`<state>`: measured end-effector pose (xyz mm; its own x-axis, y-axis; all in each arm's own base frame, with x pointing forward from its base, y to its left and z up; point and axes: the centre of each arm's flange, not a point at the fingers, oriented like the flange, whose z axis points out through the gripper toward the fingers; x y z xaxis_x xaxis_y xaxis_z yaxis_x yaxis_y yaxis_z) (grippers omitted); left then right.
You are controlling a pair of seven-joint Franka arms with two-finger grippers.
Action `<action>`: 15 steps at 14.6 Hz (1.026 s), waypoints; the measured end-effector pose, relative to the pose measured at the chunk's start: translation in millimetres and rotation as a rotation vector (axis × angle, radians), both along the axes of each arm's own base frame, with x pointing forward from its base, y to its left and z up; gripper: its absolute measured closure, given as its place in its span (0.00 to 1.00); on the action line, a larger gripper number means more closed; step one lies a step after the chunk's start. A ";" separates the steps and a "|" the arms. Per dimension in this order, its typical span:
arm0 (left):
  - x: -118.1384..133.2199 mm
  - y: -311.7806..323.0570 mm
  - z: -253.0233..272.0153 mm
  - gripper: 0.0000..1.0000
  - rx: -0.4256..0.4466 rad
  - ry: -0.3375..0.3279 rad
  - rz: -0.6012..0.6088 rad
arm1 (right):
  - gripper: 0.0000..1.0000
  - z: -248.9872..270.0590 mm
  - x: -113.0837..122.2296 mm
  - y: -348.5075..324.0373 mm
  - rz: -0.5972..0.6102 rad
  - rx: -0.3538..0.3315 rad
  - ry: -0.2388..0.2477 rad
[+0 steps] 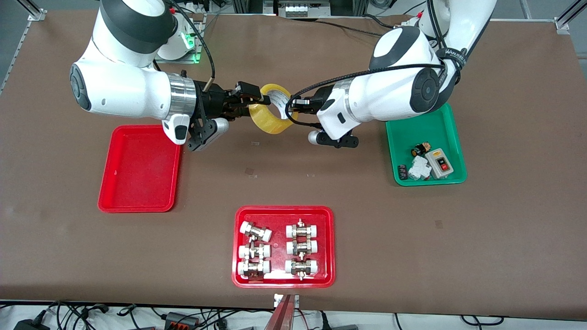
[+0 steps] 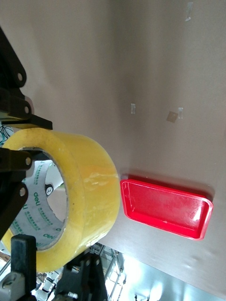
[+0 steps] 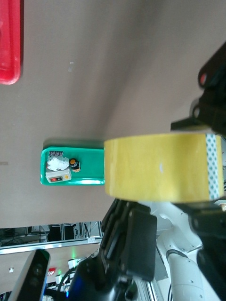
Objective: Left arm passes tape to right arm into tray
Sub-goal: 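Carry the tape to the empty red tray while the left gripper withdraws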
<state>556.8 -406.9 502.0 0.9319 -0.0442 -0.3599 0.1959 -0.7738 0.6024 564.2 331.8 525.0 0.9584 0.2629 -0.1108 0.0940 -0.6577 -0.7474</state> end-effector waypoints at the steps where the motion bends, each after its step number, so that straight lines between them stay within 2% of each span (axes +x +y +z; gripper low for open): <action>1: 0.3 0.5 0.0 0.79 0.000 0.001 0.001 | 0.47 -0.2 0.1 0.1 -0.001 0.001 0.001; 7: 0.4 1.0 0.5 0.79 0.000 0.002 0.000 | 0.47 -0.1 0.1 0.3 -0.001 0.002 0.001; 8: 0.5 2.1 1.8 0.74 0.000 0.005 -0.005 | 0.47 -0.3 0.1 0.3 -0.001 0.002 0.001; 12: 9.9 42.7 20.0 0.39 0.030 0.038 -0.024 | 0.47 -15.1 5.6 -5.0 -0.008 -0.016 0.018; 15: 18.6 115.2 25.2 0.10 0.173 0.067 -0.066 | 0.47 -43.1 19.5 -22.1 -0.041 -0.042 0.054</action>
<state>575.4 -291.6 527.2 0.9026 -0.0363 -0.4290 0.1768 -0.8773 0.4462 583.7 309.6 482.0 0.9607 0.2174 -0.1727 0.0264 -0.6909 -0.7225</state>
